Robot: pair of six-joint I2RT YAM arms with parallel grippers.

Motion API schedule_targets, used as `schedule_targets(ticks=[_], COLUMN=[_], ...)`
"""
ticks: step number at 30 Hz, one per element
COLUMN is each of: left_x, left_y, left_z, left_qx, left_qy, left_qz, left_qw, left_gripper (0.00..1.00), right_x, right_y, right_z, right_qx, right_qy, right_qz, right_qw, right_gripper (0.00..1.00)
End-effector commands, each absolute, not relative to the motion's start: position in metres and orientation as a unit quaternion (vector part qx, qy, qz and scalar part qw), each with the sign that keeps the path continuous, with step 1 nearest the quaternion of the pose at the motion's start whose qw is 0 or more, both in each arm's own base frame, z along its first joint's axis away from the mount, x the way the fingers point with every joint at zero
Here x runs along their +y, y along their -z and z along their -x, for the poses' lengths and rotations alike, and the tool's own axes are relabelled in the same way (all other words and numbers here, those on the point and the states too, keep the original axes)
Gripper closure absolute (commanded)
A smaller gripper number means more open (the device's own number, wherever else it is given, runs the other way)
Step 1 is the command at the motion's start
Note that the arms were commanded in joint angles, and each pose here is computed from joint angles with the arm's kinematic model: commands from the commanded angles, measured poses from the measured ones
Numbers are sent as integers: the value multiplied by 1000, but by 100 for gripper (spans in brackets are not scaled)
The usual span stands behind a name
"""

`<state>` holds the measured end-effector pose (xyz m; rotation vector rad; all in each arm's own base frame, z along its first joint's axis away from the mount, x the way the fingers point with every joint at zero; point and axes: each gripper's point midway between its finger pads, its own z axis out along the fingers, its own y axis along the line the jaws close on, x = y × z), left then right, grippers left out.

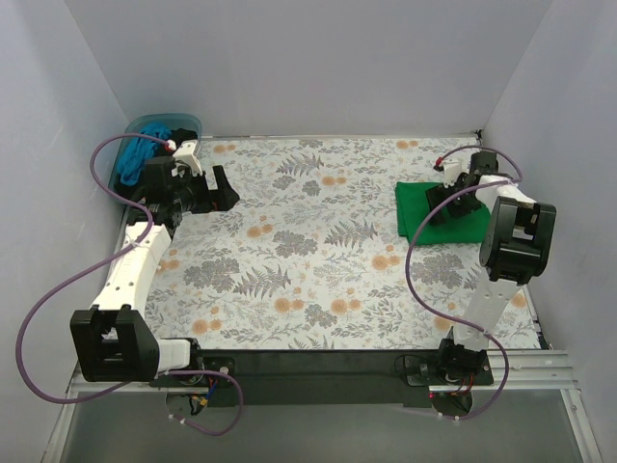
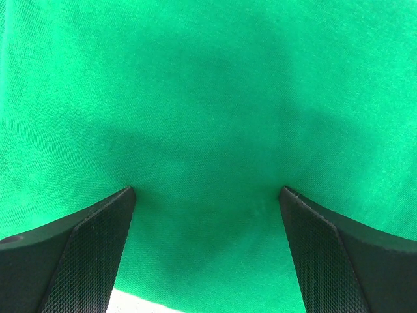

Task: Fold and stack the t-shirts
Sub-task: Neatly place the folded tshirt to the corner

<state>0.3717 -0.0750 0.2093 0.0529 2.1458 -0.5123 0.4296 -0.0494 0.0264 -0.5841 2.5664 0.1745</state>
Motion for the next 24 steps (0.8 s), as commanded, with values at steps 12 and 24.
schedule_targets(ticks=[12, 24], left_x=[-81, -82], left_y=[-223, -223], left_z=[-363, -355], left_qx=[852, 848], left_qy=[228, 229], left_qz=[-28, -31], left_qw=[471, 477], left_gripper=[2, 2], right_x=[-39, -26], right_y=[-114, -46], right_z=[-353, -299], right_qx=[960, 983], right_qy=[-73, -84], right_qz=[116, 29], right_qw=[246, 158], right_gripper=[2, 2])
